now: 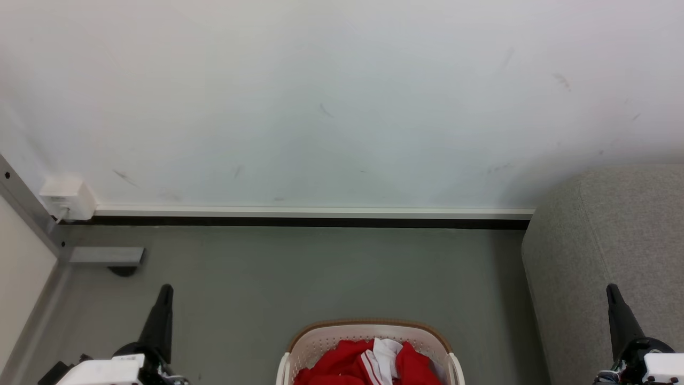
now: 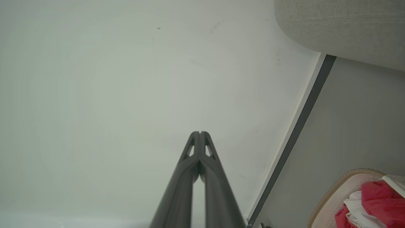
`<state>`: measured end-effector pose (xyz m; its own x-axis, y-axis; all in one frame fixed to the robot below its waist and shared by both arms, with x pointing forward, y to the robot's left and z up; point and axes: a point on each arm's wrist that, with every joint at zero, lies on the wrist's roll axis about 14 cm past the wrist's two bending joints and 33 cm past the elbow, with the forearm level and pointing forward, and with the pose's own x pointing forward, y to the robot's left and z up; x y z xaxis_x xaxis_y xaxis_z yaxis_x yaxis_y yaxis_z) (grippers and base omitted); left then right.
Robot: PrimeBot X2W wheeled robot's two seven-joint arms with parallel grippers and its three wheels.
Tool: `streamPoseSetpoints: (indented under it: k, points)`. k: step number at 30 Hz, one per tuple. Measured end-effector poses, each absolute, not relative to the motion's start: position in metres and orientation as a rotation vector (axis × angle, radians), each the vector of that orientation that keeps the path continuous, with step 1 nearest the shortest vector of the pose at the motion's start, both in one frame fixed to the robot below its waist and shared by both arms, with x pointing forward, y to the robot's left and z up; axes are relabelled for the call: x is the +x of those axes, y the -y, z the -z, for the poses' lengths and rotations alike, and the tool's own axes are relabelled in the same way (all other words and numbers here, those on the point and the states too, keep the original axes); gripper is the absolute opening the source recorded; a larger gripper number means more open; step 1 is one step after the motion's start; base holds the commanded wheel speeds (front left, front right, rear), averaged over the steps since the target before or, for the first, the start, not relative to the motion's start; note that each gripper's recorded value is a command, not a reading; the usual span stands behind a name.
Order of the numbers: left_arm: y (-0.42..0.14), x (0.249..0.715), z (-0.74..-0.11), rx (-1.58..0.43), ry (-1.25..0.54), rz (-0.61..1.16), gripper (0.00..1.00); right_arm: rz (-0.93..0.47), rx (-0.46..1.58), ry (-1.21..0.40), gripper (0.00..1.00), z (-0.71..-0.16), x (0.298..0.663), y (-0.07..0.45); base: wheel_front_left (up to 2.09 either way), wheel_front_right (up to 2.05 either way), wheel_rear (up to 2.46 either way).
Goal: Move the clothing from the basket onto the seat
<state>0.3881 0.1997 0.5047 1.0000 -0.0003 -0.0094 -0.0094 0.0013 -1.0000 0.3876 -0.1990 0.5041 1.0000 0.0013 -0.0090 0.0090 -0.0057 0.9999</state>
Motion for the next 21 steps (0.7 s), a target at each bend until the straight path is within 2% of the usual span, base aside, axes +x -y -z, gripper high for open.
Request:
streamPoseSetpoints:
  k: [21]
  points:
    - [-0.1997,0.3881,-0.5047,-1.569,-0.008,-0.007,0.00,0.006,1.576,-0.008,0.00,-0.5040,0.3876,0.1990,0.00,0.00,0.00]
